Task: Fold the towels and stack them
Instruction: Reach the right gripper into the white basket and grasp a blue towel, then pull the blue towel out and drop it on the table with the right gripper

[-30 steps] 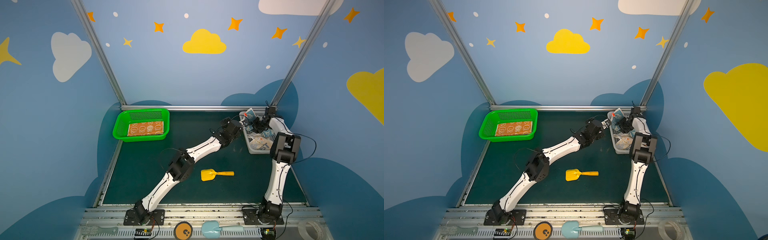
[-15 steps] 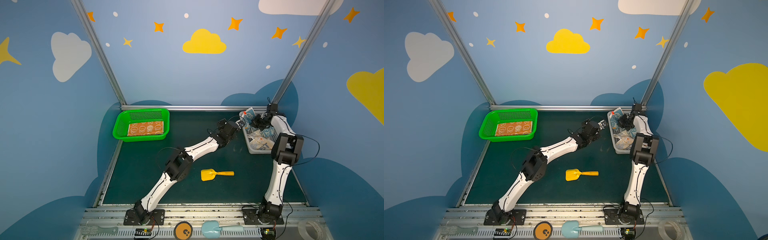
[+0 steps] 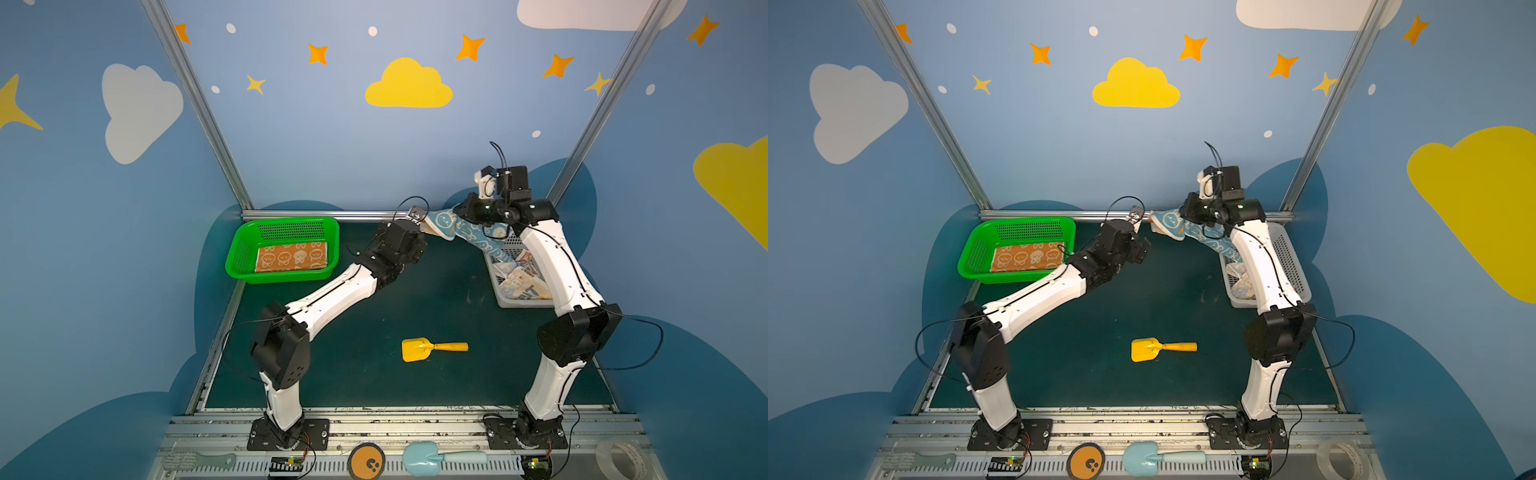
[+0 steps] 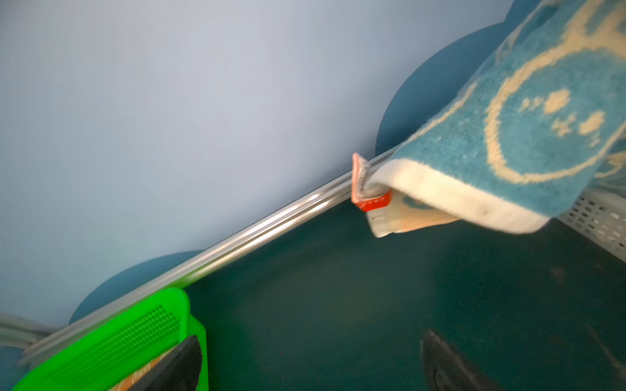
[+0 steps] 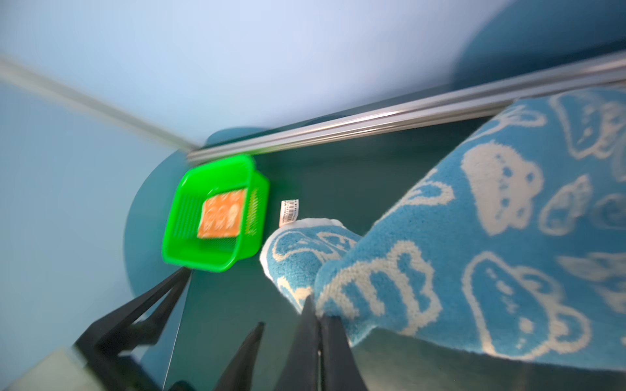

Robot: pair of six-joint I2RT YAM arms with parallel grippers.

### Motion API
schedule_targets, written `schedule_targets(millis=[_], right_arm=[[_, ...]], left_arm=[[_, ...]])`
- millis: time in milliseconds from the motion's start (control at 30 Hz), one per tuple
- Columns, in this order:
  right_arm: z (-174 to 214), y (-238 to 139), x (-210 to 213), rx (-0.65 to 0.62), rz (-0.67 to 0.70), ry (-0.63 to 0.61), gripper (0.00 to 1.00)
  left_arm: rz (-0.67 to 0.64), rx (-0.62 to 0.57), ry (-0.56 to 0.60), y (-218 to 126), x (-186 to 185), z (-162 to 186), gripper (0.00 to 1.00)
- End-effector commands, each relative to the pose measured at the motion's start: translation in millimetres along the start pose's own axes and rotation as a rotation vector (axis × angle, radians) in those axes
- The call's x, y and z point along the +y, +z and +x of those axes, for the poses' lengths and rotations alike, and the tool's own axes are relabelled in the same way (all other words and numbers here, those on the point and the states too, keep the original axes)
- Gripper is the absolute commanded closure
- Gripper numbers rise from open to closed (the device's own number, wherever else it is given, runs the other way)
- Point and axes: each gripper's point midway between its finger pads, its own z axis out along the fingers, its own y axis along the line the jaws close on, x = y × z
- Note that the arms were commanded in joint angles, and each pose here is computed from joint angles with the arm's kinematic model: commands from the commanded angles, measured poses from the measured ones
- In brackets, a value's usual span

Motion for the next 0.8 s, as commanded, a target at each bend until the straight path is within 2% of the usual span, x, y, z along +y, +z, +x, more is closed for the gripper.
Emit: schedule_targets(millis=[0,100,233,367,533,633,767], right_arm=[[0.0,-10.4,39.1,-0.045,-0.015,-0.104,1.00],[8.9,3.6,64.7,-0.019,-0.057,-0.137,1.00],[34.1,43.2,70.8,0.081,-0.072,-0.153,1.00],[76.5,92.1,51.8,0.198,-0.052,-0.129,1.00],[134.6,149.1,27.7,0.353,-0.056,-0.063,1.00],[160.7,169.8,28.4,0.429,-0.083,-0.030,1.00],[163.9,167.1,46.1,0.442,-0.105,-0.065,1.00]], left_arm=[[-0.032,0.030,-0.128,-15.1,25.7,26.9,0.00],[-0.074,0.036,-0.174,-31.5,55.6,41.9,0.00],[-0.157,0.033,-0.251,-46.5,92.1,55.9,0.00],[-0.175,0.024,-0.294,-49.8,99.0,62.5,0.00],[-0.145,0.086,-0.344,-34.1,92.8,88.9,0.00],[-0.146,0.107,-0.351,-29.7,89.5,99.6,0.00],[-0.140,0.116,-0.370,-31.9,87.6,106.5,0.00]])
